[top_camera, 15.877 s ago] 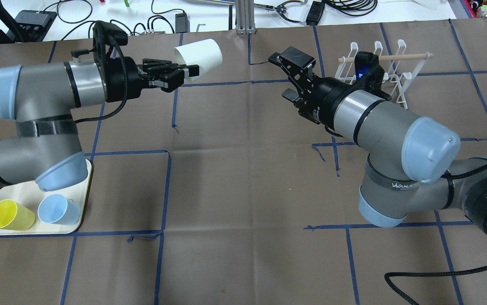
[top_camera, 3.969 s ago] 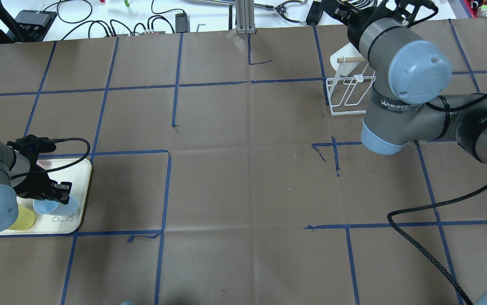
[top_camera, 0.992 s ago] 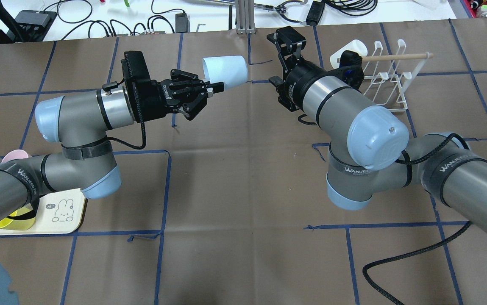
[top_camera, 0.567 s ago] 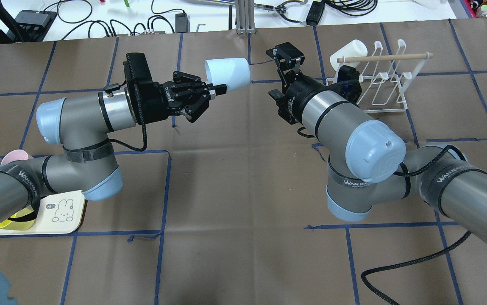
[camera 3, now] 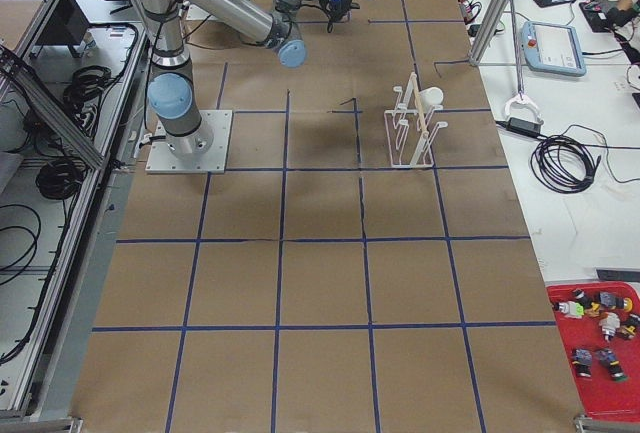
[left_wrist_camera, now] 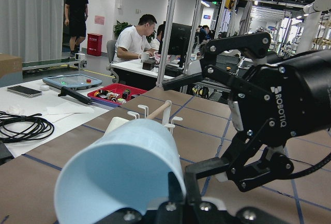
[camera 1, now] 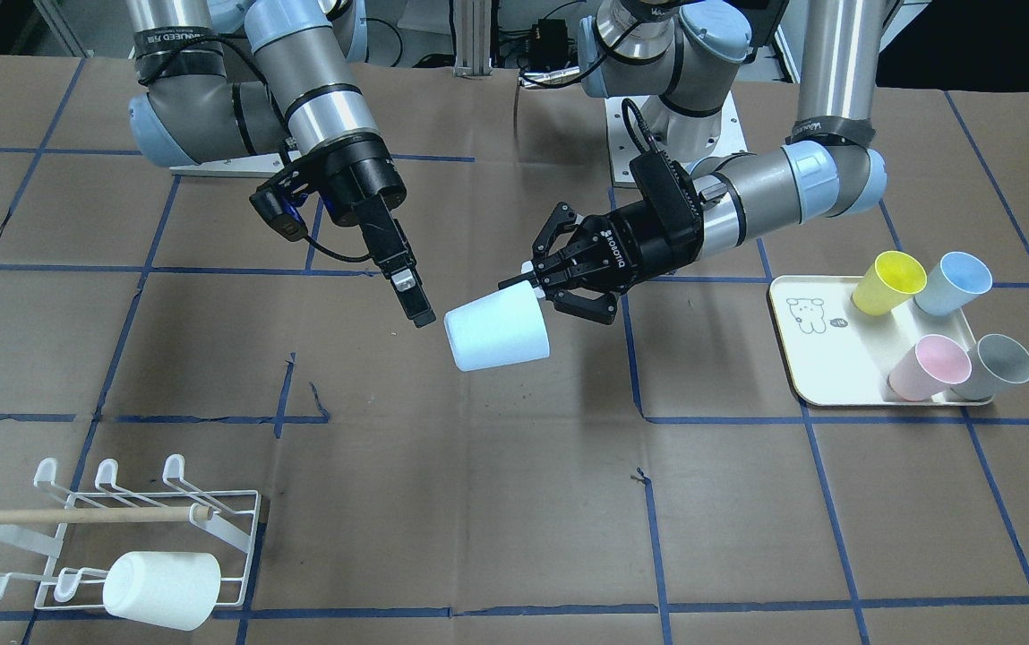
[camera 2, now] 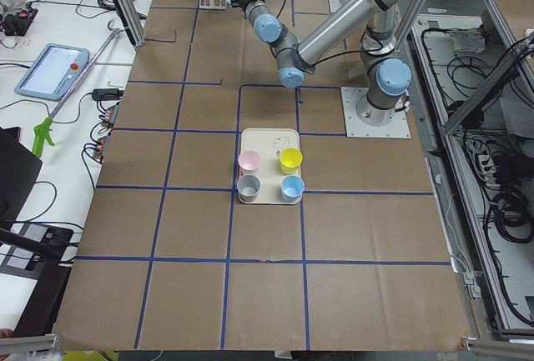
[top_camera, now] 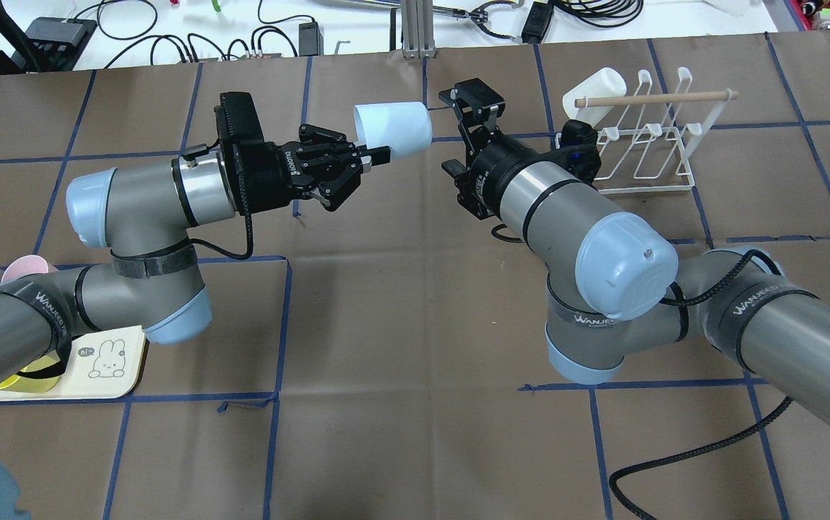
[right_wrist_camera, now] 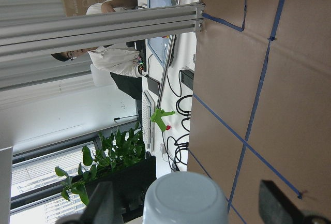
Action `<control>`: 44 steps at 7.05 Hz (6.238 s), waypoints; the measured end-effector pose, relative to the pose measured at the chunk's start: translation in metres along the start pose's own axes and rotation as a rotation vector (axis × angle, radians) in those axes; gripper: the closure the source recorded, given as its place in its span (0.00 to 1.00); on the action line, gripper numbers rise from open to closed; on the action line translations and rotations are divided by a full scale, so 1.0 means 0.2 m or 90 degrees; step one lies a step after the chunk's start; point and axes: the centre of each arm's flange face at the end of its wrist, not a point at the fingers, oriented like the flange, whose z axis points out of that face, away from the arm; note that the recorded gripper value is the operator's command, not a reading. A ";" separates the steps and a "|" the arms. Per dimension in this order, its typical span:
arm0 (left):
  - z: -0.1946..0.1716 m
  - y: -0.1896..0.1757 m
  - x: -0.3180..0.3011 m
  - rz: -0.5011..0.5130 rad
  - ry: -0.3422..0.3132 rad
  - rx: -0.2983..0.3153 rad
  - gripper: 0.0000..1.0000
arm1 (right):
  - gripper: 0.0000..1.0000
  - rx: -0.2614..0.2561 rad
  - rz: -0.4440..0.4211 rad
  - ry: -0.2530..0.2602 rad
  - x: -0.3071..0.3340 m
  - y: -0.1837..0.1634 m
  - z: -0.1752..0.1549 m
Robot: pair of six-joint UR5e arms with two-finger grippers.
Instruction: Transfer IKEA cup to right arm and place on rack
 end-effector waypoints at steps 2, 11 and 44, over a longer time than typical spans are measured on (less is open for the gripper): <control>0.00 0.00 0.00 -0.001 0.000 0.000 0.95 | 0.01 -0.007 -0.001 -0.006 -0.02 0.03 0.01; 0.00 -0.01 0.00 -0.014 -0.002 0.000 0.94 | 0.02 -0.028 0.031 -0.002 -0.04 0.13 0.16; -0.54 -0.12 -0.60 -0.163 -0.321 -0.041 0.04 | 0.91 0.057 -0.362 -0.030 -0.27 -0.62 0.21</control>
